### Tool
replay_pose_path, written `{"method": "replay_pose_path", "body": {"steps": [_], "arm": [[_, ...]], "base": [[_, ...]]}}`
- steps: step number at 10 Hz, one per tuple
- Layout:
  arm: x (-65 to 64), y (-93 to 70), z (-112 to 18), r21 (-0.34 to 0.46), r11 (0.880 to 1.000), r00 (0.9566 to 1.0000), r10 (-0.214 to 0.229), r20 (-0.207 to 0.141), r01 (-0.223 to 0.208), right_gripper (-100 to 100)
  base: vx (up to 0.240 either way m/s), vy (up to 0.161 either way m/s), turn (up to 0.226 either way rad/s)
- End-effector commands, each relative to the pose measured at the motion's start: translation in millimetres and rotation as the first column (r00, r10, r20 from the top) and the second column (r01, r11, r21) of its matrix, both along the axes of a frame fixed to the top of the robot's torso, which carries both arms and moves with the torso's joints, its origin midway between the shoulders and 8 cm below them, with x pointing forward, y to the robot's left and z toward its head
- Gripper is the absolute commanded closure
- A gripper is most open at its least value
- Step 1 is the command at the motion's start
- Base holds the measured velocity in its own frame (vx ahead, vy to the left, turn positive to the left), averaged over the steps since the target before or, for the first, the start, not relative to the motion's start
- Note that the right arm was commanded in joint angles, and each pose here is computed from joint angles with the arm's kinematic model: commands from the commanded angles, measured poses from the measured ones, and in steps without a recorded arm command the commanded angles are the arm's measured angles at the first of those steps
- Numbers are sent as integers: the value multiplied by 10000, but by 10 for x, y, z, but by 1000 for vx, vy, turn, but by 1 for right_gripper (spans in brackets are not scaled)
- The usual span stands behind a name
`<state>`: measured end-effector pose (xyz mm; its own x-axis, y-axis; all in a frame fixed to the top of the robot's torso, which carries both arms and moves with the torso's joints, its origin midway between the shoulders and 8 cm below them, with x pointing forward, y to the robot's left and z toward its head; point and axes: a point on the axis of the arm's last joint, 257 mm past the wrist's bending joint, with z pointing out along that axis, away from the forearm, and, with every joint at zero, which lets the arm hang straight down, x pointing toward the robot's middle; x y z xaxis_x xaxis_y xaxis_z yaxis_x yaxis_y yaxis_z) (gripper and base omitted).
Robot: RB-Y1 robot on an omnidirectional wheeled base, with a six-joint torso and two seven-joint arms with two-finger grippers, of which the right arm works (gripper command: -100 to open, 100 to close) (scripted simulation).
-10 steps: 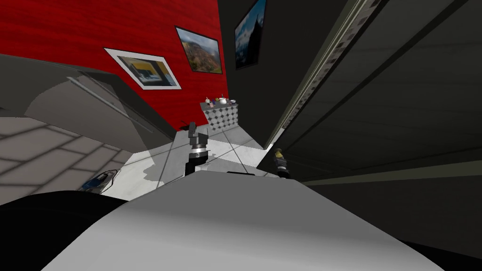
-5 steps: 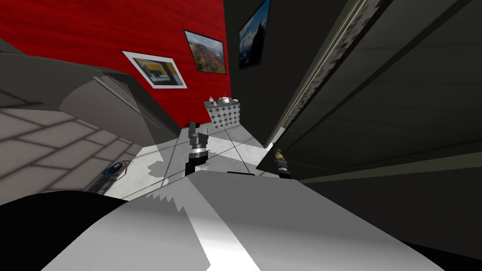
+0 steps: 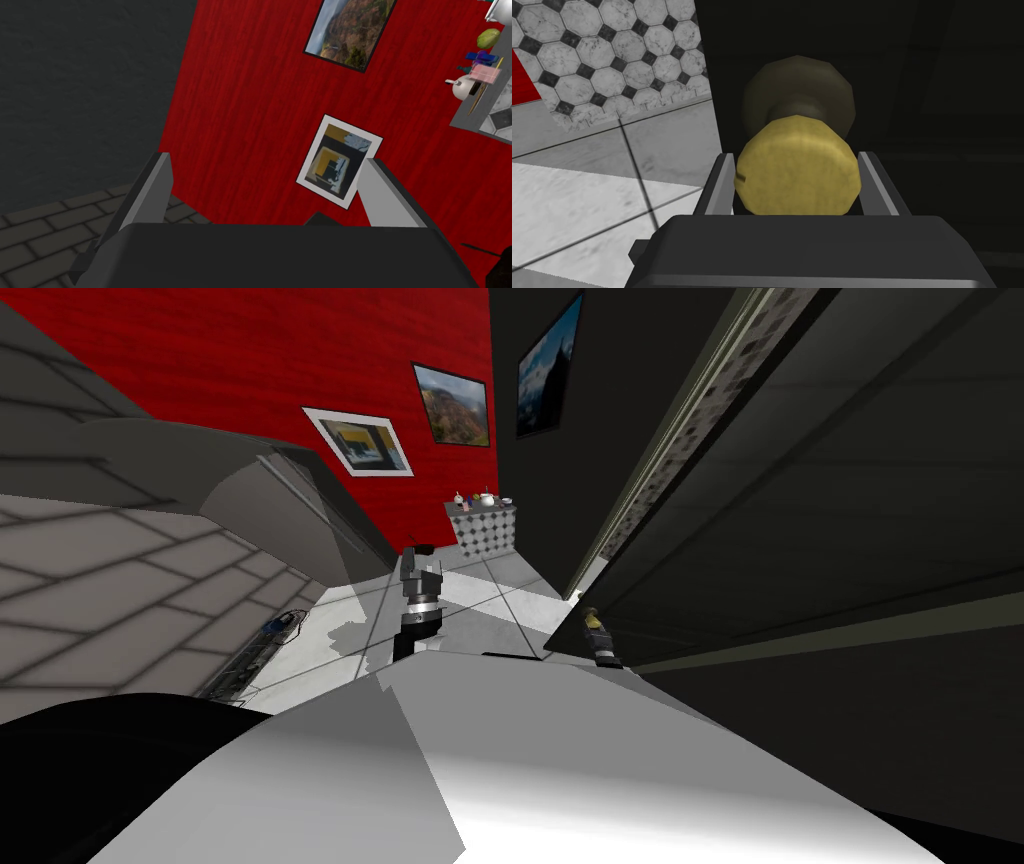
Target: Pull the door open
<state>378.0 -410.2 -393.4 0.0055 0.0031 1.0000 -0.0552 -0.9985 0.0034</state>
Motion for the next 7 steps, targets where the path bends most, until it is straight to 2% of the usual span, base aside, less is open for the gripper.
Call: {"method": "replay_pose_path", "body": {"steps": [1, 2, 3, 7], "arm": [[-30, 19, 16, 28, 9998, 9998, 185, 56, -185, 100], [-20, 18, -1, 12, 9999, 9999, 124, 2, -124, 100], [-100, 28, -15, 16, 9995, 9995, 301, -19, -301, 100], [-269, 23, 0, 7, 9976, 9976, 697, 31, -697, 100]], "base": [[-181, -45, 50], [-79, -19, 17], [-109, -29, 120], [-185, -57, 115]]}}
